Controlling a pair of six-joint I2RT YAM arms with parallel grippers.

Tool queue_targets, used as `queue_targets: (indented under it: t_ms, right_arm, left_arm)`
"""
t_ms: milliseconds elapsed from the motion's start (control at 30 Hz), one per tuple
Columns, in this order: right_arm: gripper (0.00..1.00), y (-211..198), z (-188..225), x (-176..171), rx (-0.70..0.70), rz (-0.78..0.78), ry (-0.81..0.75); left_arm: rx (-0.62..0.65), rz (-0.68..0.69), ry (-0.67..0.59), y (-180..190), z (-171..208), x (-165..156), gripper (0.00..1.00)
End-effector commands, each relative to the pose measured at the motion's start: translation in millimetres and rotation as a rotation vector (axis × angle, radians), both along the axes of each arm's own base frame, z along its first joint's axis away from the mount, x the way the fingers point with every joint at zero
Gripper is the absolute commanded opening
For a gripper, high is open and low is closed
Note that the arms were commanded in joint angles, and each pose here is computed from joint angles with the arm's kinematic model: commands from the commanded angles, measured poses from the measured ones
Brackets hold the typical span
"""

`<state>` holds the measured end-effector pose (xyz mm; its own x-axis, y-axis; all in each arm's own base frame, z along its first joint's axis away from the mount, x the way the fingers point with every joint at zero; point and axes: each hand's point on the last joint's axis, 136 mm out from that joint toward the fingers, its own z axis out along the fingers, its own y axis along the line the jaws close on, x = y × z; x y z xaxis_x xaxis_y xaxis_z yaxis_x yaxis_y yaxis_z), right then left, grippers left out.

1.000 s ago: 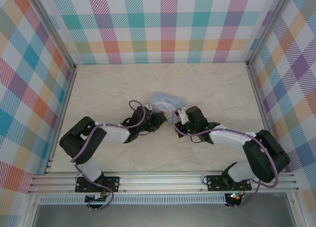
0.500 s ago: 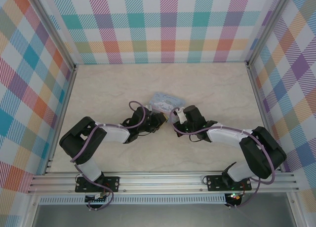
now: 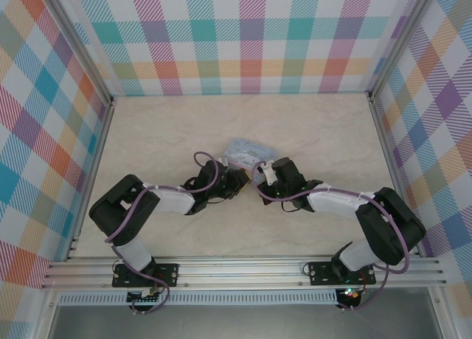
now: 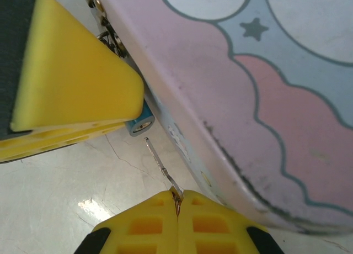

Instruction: Unlock a padlock with a key

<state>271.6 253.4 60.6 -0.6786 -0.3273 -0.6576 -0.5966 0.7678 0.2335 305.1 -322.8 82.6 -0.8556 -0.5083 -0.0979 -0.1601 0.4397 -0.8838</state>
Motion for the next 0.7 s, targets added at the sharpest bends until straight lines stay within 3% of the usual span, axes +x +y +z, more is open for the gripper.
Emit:
queue_targets:
  t_ms: [0,667]
  right_arm:
    - [0.03,12.2,15.1,8.6,0.030,0.027,-0.062]
    - [0.04,14.9,26.0,15.0,0.070,0.017,-0.125]
  left_arm:
    - [-0.047,-0.027,-0.026,-11.0,17.2,-5.6,0.03]
    - [-0.050,-0.033,-0.010,-12.7,13.4,-8.2,0.02]
